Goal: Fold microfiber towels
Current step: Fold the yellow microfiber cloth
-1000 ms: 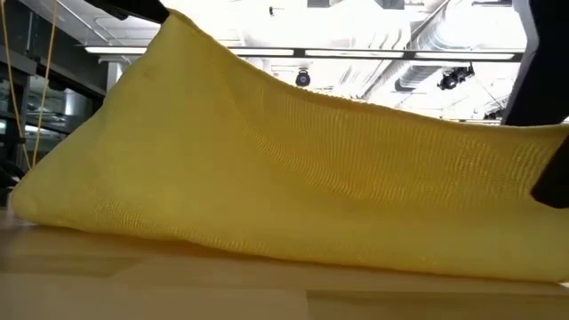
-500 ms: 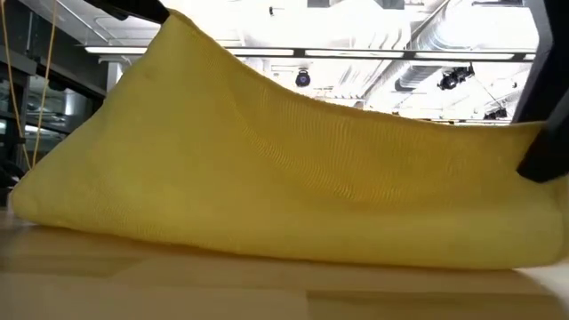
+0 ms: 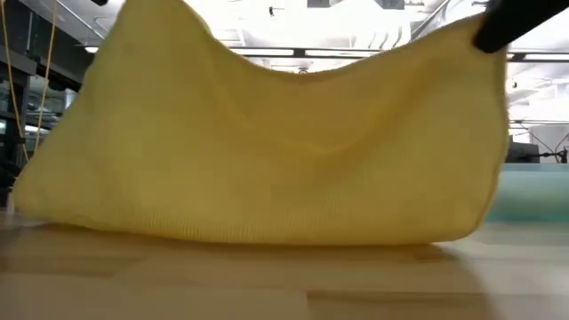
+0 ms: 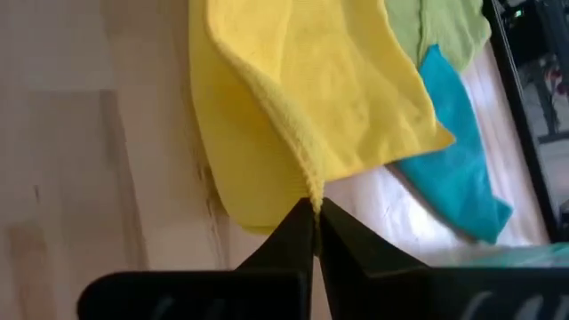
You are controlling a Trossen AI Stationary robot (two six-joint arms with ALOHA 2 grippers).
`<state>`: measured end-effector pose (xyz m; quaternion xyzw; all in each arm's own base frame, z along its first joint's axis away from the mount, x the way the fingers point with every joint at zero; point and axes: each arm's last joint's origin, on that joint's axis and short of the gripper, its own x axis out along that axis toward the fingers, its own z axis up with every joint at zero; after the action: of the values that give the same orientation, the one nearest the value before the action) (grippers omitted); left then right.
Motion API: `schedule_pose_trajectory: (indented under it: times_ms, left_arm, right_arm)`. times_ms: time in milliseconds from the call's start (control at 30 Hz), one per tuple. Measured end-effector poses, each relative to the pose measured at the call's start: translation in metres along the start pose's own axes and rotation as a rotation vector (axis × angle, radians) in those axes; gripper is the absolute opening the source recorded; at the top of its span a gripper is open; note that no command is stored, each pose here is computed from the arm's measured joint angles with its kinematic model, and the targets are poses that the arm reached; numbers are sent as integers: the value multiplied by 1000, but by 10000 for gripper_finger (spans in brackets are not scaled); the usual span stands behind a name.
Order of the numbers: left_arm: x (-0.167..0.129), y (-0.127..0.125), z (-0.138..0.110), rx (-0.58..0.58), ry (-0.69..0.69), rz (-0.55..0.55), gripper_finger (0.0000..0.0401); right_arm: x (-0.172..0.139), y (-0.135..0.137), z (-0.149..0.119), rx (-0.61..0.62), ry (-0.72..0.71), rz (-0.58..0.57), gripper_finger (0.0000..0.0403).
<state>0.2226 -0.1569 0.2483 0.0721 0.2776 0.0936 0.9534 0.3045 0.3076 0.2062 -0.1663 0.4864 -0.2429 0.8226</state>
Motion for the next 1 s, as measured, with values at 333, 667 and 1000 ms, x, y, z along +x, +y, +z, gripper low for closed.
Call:
schedule_pose_trajectory:
  times_ms: [333, 667, 1000]
  left_arm:
    - [-19, 1, -25, -117, 159, 39, 0]
    - [-24, 25, -45, -230, 285, 285, 0]
    - [-10, 39, -42, -274, 275, 392, 0]
  right_arm:
    - [36, -23, 31, -137, 40, -61, 1]
    - [84, -69, 60, -85, 129, -207, 0]
    - [143, -101, 57, -3, 314, -278, 0]
